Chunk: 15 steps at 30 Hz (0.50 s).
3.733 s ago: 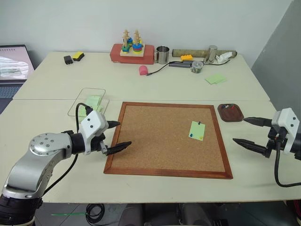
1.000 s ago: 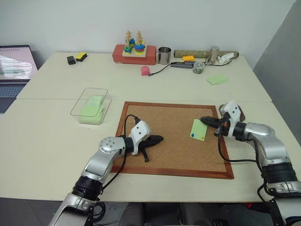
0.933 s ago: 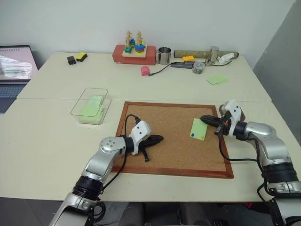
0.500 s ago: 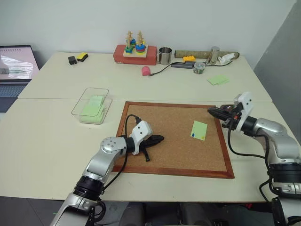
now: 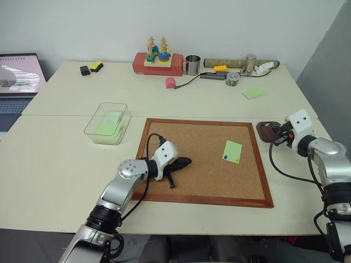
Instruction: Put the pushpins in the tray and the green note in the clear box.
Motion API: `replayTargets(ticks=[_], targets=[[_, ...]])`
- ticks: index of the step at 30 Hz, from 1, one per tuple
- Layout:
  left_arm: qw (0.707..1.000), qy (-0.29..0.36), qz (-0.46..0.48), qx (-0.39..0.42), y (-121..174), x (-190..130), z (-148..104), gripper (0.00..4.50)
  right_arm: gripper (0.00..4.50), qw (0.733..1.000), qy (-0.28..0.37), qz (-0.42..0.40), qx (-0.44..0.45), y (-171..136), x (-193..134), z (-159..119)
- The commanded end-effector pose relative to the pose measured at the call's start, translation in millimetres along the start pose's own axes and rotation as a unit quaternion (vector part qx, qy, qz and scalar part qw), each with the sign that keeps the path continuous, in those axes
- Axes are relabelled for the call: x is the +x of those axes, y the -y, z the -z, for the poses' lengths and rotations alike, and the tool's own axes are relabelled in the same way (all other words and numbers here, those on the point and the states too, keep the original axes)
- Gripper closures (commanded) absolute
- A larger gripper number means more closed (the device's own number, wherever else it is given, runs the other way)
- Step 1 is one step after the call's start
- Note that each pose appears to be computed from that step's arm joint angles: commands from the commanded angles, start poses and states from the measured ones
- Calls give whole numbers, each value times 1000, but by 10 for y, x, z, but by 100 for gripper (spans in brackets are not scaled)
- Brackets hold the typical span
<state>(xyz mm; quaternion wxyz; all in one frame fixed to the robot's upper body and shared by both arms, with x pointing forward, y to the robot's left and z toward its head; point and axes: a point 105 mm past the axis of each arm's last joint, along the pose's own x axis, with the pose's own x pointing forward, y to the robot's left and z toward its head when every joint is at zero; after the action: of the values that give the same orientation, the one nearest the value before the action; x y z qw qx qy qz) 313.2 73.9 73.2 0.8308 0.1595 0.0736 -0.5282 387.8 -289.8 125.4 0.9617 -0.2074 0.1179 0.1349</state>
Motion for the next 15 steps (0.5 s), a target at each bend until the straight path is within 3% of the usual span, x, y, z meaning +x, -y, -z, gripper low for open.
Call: replayTargets(ticks=[1,4,7,11,15], targets=[[999,-35,25,-12,145,43,172,450,329,999,23,26,-5,104,2,-142],[999,-36,23,-12,136,26,179,450,256,999,36,34,-11,139,-16,-210],[999,-38,23,-12,132,20,181,450,212,998,51,40,-15,174,-59,-293],[999,-39,22,-11,116,11,184,450,126,996,85,-27,-18,-18,-201,-471],[999,-41,26,-9,125,11,189,450,126,987,84,-132,-39,-408,-388,-453]])
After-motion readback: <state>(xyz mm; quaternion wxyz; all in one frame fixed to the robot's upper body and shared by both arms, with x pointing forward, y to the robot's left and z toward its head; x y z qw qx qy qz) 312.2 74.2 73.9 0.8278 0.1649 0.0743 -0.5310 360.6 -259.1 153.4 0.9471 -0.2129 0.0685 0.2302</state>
